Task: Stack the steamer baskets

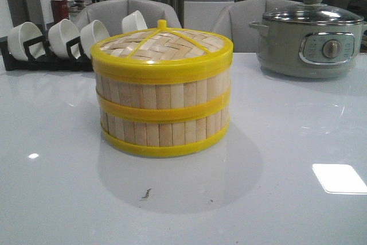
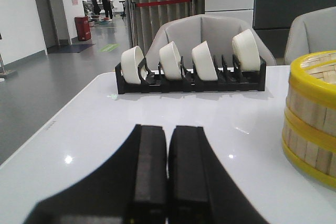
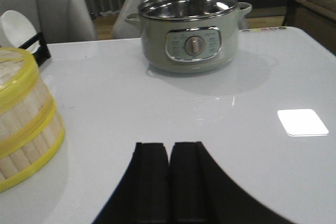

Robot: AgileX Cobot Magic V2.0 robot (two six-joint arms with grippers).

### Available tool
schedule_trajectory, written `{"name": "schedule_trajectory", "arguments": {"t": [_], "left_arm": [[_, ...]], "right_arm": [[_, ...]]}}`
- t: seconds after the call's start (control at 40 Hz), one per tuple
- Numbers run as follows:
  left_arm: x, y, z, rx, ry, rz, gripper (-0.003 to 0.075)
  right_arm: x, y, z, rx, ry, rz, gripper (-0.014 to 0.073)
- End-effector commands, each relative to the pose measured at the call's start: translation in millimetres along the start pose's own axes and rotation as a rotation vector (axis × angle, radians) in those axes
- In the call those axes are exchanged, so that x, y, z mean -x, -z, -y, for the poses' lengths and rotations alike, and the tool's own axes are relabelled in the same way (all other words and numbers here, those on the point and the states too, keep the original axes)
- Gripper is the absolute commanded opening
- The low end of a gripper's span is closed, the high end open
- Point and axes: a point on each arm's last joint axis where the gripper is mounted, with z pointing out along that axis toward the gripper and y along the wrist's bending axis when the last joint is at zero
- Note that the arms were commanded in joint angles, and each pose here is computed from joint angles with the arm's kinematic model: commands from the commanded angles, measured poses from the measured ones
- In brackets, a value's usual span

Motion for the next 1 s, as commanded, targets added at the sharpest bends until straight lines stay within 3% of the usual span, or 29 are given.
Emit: {"name": "schedule_trajectory", "arguments": {"t": [0.0,0.225,0.974], "left_arm": [[8.8,1.9,0.4,-0.005,0.008,0.106,0.0085],[8.8,1.9,0.4,-0.005,0.008,0.106,0.0085],[8.8,1.9,0.4,-0.005,0.008,0.106,0.0085]], "right_arm": [[0.4,5.8,-1.7,0.045,0.026,0.134,0.0053],[-27.7,14.0,2.3,0.060,0.013,0.179,0.0053],[-28.2,14.3,2.5,0.058,0.019,0.174,0.0053]]}}
